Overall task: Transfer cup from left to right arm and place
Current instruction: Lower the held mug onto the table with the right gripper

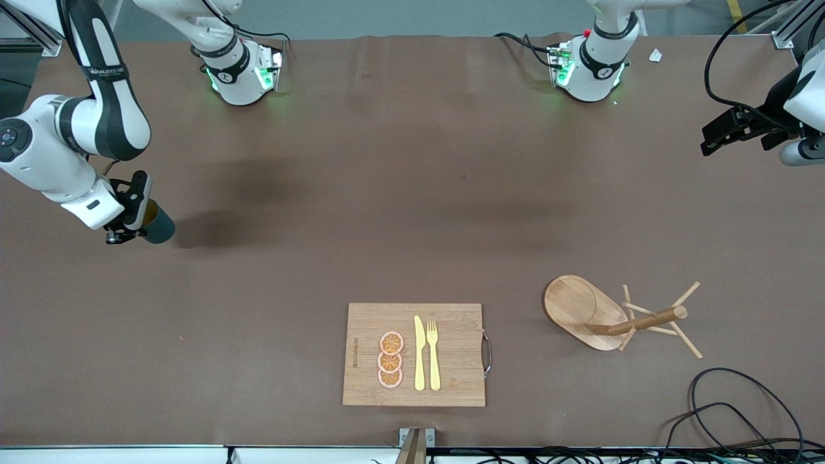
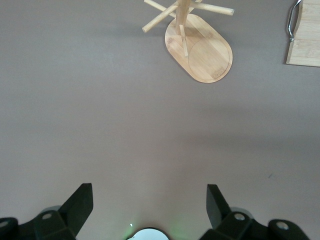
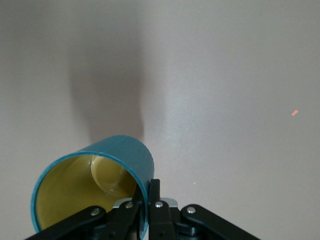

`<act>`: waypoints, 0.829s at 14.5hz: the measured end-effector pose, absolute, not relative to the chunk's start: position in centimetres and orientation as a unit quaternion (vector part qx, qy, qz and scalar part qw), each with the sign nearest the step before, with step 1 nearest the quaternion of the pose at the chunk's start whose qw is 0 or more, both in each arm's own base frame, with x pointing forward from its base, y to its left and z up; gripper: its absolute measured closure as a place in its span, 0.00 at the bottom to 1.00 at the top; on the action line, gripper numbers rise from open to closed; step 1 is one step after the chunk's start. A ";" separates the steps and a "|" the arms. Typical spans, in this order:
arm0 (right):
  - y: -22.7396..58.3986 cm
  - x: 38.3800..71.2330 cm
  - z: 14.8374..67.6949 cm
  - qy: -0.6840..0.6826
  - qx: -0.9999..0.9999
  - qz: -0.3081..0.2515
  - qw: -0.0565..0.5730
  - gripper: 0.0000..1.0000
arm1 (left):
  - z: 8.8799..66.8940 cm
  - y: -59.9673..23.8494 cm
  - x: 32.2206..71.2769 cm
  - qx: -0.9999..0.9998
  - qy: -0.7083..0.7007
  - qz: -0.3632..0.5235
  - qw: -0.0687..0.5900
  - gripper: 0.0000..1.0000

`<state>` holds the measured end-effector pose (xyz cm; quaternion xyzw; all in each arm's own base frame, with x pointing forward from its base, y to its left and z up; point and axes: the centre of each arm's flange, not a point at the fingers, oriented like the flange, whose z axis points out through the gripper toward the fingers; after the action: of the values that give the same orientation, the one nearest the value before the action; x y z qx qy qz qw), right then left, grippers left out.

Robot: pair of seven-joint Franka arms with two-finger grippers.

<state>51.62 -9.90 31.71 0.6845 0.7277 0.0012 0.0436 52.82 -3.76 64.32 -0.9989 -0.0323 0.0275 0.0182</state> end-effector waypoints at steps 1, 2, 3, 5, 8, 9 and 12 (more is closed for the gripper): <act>-9.7 51.4 31.3 0.730 0.682 0.001 0.040 0.95 | 64.3 -3.7 52.8 -0.999 -0.033 0.028 0.018 0.00; -9.3 51.3 31.0 0.733 0.680 0.002 0.037 0.95 | 64.2 -3.7 52.9 -0.999 -0.033 0.028 0.018 0.00; -8.8 51.2 30.6 0.735 0.677 0.007 0.039 0.95 | 64.2 -3.7 52.9 -0.999 -0.033 0.028 0.018 0.00; -7.6 50.8 29.5 0.734 0.678 0.020 0.039 0.95 | 64.2 -3.8 52.9 -0.999 -0.032 0.028 0.018 0.00; -6.3 50.4 28.1 0.735 0.676 0.026 0.034 0.95 | 64.2 -3.9 52.9 -0.999 -0.031 0.029 0.018 0.00; -6.2 50.4 27.8 0.736 0.676 0.027 0.036 0.95 | 64.2 -3.9 52.9 -0.999 -0.031 0.029 0.018 0.00; -6.5 50.2 26.7 0.732 0.679 0.029 0.039 0.95 | 64.1 -4.0 53.0 -0.999 -0.030 0.030 0.018 0.00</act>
<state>50.19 -6.50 26.67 0.6792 0.7323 0.0287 0.0390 52.95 -3.96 64.06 -0.9989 -0.0304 0.0300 0.0184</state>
